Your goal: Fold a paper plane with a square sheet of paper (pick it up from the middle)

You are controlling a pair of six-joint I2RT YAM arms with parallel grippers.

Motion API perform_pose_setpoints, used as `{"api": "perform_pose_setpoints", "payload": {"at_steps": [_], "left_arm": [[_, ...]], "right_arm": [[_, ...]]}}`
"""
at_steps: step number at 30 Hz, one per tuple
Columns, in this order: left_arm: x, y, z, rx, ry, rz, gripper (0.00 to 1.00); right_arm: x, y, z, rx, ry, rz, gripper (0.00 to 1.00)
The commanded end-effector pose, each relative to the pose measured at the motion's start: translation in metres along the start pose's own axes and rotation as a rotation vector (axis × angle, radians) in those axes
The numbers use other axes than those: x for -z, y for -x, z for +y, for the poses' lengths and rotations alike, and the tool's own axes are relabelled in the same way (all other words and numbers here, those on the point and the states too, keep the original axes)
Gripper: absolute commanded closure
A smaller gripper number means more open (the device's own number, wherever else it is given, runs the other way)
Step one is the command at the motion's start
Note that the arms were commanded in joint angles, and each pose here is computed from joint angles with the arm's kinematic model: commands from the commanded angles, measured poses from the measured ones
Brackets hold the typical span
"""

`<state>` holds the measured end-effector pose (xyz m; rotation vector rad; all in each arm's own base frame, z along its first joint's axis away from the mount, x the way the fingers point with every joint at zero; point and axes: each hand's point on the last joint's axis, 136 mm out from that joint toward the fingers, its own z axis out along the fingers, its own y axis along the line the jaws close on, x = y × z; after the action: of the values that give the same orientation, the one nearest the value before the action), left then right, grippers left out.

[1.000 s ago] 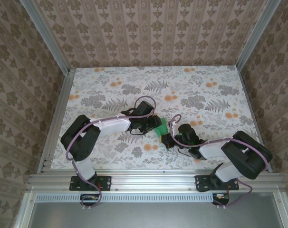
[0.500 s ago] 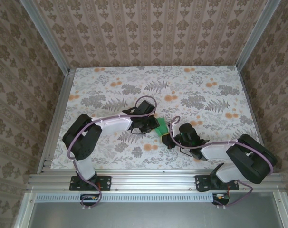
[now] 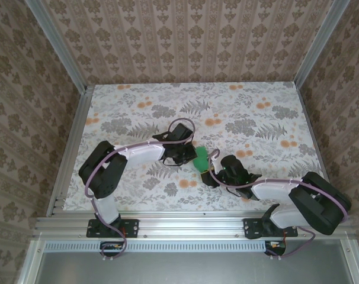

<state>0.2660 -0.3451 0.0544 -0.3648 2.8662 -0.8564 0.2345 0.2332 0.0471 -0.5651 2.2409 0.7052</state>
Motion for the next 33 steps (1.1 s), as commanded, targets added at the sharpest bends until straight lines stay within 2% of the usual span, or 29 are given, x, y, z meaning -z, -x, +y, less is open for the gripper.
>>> {"api": "perform_pose_setpoints", "payload": {"at_steps": [1,6,8,10,20,26,27,33], "left_arm": [[0.0,0.002,-0.003,-0.008,0.007,0.014,0.92],[0.004,0.006,-0.005,-0.005,0.004,0.008,1.0],[0.004,0.007,-0.004,-0.002,0.005,0.008,1.0],[0.005,0.008,-0.003,-0.003,0.006,0.01,1.0],[0.007,0.012,-0.005,-0.009,0.0,0.023,1.0],[0.007,0.012,-0.005,-0.009,0.002,0.03,1.0],[0.007,0.012,-0.004,-0.01,0.004,0.031,1.0],[0.006,0.013,-0.003,-0.006,0.009,0.035,1.0]], "right_arm": [[0.007,0.01,0.001,0.073,-0.068,-0.001,0.6],[0.022,0.018,-0.007,0.165,-0.214,-0.045,0.5],[0.027,0.018,-0.009,0.195,-0.248,-0.05,0.43],[0.03,0.016,-0.01,0.233,-0.274,-0.041,0.39],[0.012,0.01,0.004,0.468,-0.381,0.006,0.35],[0.0,0.017,0.003,0.534,-0.419,-0.001,0.37],[-0.005,0.011,-0.001,0.543,-0.434,0.026,0.4],[-0.01,0.013,-0.004,0.564,-0.455,0.007,0.56]]}}
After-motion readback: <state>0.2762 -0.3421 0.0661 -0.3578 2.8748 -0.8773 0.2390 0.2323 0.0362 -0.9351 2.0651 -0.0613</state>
